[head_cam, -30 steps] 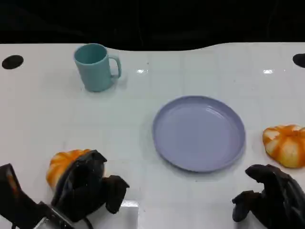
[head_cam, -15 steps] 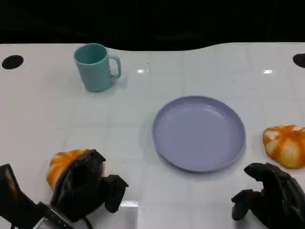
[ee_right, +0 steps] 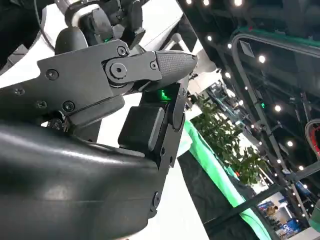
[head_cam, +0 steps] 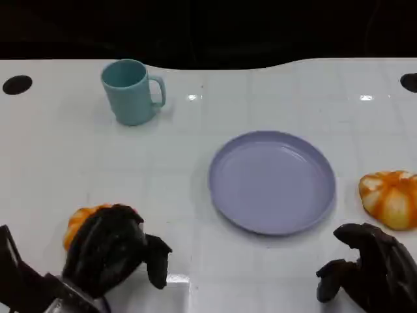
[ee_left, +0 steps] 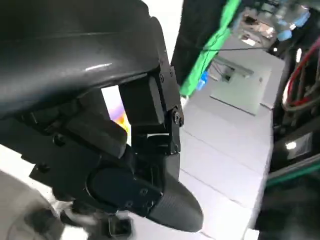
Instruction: Grasp the bread from the table and place it into the plate.
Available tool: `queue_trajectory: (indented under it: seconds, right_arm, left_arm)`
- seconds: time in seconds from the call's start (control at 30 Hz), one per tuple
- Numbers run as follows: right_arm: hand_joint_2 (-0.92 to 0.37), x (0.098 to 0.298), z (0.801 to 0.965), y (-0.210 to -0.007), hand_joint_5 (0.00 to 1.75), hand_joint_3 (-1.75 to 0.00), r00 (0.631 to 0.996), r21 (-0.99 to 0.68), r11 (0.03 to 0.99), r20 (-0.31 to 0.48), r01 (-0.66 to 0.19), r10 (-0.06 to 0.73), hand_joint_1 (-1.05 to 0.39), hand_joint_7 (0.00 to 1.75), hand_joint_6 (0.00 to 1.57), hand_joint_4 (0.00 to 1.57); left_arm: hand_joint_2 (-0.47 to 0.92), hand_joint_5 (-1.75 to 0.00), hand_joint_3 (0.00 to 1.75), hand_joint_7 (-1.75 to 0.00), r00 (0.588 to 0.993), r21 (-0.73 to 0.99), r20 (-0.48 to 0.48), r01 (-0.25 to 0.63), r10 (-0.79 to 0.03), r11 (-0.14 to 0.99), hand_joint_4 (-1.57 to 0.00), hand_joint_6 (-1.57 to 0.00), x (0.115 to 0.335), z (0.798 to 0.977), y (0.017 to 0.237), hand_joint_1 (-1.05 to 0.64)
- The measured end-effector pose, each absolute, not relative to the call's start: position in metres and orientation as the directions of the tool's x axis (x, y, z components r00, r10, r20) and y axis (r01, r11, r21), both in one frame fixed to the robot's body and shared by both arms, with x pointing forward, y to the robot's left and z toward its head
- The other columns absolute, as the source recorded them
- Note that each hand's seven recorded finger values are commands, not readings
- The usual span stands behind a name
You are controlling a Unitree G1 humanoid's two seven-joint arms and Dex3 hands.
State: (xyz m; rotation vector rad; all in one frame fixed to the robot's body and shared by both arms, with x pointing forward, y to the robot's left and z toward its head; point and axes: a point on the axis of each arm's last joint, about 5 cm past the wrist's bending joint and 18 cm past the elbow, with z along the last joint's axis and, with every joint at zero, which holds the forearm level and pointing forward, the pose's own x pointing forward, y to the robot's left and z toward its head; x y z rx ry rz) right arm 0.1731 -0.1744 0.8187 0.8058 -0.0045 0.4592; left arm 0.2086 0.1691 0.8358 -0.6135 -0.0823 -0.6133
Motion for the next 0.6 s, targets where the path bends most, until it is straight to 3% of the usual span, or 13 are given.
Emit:
queue_trajectory:
  seconds: [0.1, 0.13, 0.23, 0.33, 0.37, 0.47, 0.53, 0.6]
  right_arm:
    - [-0.92, 0.173, 0.819, -0.174, 0.54, -0.23, 0.902, 0.695, 0.599, 0.177, -0.398, 0.394, -0.57, 0.16, 1.57, 1.57]
    - [-0.92, 0.173, 0.819, -0.175, 0.55, -0.26, 0.902, 0.695, 0.598, 0.178, -0.398, 0.393, -0.56, 0.17, 1.57, 1.57]
    - [-0.92, 0.173, 0.819, -0.175, 0.55, -0.28, 0.901, 0.694, 0.598, 0.180, -0.401, 0.395, -0.57, 0.17, 1.57, 1.57]
    - [-0.92, 0.172, 0.819, -0.176, 0.56, -0.27, 0.901, 0.692, 0.600, 0.179, -0.401, 0.395, -0.57, 0.18, 1.57, 1.57]
    - [-0.92, 0.172, 0.819, -0.176, 0.56, -0.27, 0.901, 0.693, 0.600, 0.178, -0.400, 0.395, -0.57, 0.18, 1.57, 1.57]
    - [-0.92, 0.172, 0.819, -0.176, 0.57, -0.26, 0.902, 0.694, 0.600, 0.176, -0.398, 0.394, -0.57, 0.19, 1.57, 1.57]
    - [-0.92, 0.172, 0.820, -0.176, 0.59, -0.26, 0.903, 0.693, 0.602, 0.176, -0.396, 0.392, -0.57, 0.20, 1.57, 1.57]
    - [-0.92, 0.172, 0.820, -0.176, 0.58, -0.28, 0.905, 0.694, 0.605, 0.171, -0.391, 0.389, -0.56, 0.20, 1.57, 1.57]
  left_arm:
    - [0.92, -0.89, 0.10, -0.29, 0.822, -0.360, 0.256, 0.569, -0.508, 0.739, -1.15, -1.20, 0.209, 0.844, 0.173, -1.05]
    - [0.92, -1.02, 0.19, -0.46, 0.821, -0.323, 0.260, 0.570, -0.508, 0.756, -0.99, -0.97, 0.209, 0.846, 0.174, -1.05]
    - [0.92, -1.25, 0.22, -1.19, 0.825, -0.099, 0.250, 0.543, -0.507, 0.834, -0.71, -0.36, 0.207, 0.859, 0.181, -1.05]
    - [0.92, -1.45, 0.15, -1.44, 0.828, 0.099, 0.247, 0.496, -0.504, 0.863, -0.51, -0.11, 0.208, 0.875, 0.189, -1.05]
    - [0.92, -1.49, 0.14, -1.47, 0.831, 0.142, 0.247, 0.478, -0.498, 0.867, -0.45, -0.05, 0.208, 0.880, 0.190, -1.05]
    - [0.92, -1.70, 0.14, -1.35, 0.850, 0.278, 0.227, 0.411, -0.475, 0.868, -0.17, 0.00, 0.205, 0.891, 0.193, -1.05]
    - [0.92, -1.73, 0.19, -1.22, 0.865, 0.412, 0.203, 0.349, -0.458, 0.842, -0.04, 0.00, 0.202, 0.898, 0.196, -1.05]
    - [0.92, -1.71, 0.19, -1.10, 0.873, 0.546, 0.192, 0.284, -0.448, 0.788, -0.01, 0.00, 0.198, 0.908, 0.198, -1.05]
